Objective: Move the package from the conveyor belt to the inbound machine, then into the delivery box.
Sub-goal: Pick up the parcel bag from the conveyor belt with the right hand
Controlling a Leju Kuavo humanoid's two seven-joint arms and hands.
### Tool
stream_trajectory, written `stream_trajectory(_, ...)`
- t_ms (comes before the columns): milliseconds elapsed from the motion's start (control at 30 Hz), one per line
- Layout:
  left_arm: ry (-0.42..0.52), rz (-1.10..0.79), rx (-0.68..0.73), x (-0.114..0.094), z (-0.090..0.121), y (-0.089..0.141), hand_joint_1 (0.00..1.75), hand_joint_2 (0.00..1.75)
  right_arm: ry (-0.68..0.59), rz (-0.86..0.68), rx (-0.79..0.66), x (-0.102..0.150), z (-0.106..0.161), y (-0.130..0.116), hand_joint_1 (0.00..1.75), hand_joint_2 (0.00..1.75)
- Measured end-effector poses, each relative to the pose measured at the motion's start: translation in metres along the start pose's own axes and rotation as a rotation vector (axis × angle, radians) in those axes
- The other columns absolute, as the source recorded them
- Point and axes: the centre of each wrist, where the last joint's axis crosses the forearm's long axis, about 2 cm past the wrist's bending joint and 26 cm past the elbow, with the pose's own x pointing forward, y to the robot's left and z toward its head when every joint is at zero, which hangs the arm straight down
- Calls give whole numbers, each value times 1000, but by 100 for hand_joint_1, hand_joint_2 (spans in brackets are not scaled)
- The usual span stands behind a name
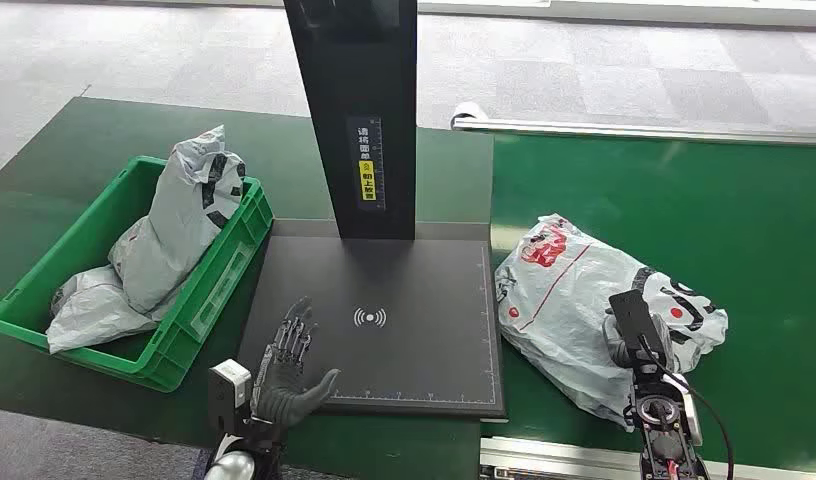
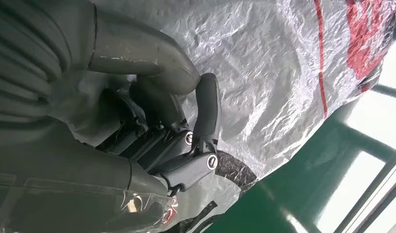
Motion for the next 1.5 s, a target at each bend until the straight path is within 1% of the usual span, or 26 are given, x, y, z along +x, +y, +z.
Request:
stream_trajectory(200,-7,-4,7,2,0,1,0,175,-23,-13,3,6,-1,1,175,175)
stream_trajectory(367,-12,-6,12,3,1,1,0,175,-73,-43,-20,17,-3,-1,175,175)
stream_trajectory(500,-13,-6,14,3,1,1,0,175,-84,-48,-25,19,-3,-2,175,175)
stream_trajectory(567,-14,-6,16,3,1,2,0,175,-74,-4,9,29,-3,-3,87,175)
stream_trajectory(633,-13,-6,18,4,2,2,0,175,-58,96,56,38,-2,-3,0,175)
stream_trajectory(833,-12,-6,9,4,2,2,0,175,-148,376,90,36,-7,-4,0,175)
stream_trajectory(933,-14,-5,6,4,2,2,0,175,-157,452,100,33,-11,-8,0,175)
stream_trajectory(1267,-17,-5,5,4,2,2,0,175,-153,498,127,27,-15,-11,0,175)
stream_trajectory(1400,-25,-4,2,4,2,2,0,175,-146,472,198,26,-20,-13,0,175)
stream_trajectory(1500,-31,-3,-3,4,2,2,0,175,-116,431,272,22,-25,-16,0,175)
